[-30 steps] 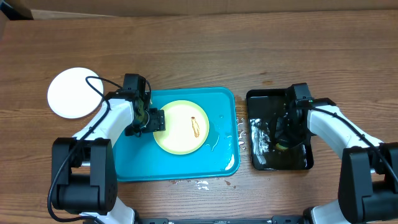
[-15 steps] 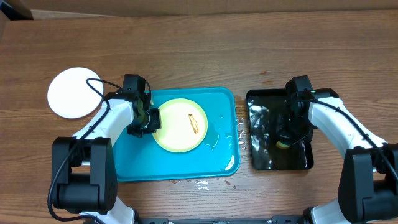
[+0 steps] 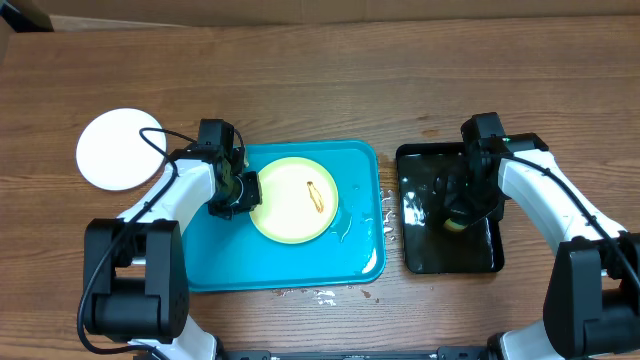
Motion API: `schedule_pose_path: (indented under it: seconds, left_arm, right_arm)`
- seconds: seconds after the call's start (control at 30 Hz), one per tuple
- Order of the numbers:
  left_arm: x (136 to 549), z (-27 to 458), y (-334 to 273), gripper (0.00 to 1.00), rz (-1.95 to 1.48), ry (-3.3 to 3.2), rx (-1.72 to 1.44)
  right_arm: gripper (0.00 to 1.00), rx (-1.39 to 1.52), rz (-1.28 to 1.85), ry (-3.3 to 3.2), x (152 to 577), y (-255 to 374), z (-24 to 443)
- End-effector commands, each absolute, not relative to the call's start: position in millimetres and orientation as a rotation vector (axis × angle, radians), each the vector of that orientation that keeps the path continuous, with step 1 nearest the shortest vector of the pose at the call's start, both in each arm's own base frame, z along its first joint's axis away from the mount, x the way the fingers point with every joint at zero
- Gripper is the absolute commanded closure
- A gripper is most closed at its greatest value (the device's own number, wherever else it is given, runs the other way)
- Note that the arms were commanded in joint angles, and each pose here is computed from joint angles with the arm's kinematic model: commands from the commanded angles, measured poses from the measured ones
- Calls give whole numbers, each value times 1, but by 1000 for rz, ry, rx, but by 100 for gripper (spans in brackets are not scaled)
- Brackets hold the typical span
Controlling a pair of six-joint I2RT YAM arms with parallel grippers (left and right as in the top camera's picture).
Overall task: Clean dirty plates on tray and stack at the side
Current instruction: 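Grasp the sponge in the black tray with the right gripper, then move the sponge leftward over the yellow plate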
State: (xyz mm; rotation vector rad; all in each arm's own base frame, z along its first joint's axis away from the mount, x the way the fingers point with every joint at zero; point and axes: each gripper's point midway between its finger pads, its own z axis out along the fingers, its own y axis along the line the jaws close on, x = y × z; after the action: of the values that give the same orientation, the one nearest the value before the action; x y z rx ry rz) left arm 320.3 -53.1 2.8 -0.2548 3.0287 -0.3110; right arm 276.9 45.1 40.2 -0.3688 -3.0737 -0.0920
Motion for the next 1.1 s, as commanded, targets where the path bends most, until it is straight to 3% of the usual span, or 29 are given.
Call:
schedule_pose_path:
  seconds: [0.0, 0.23, 0.73, 1.07]
  left_arm:
    - [301, -14, -55, 96, -321, 3108, -294]
    - [285, -13, -62, 94, -376, 3170, -390]
    - [284, -13, -63, 96, -381, 3175, -208]
    - [282, -13, -78, 96, -380, 3179, -135]
  right_arm:
    - [96, -359, -113, -3103, 286, 48, 47]
    - [96, -356, -95, -3060, 275, 47, 47]
    - [96, -349, -119, -2974, 257, 51, 54]
    - [96, -311, -261, -3053, 290, 67, 101]
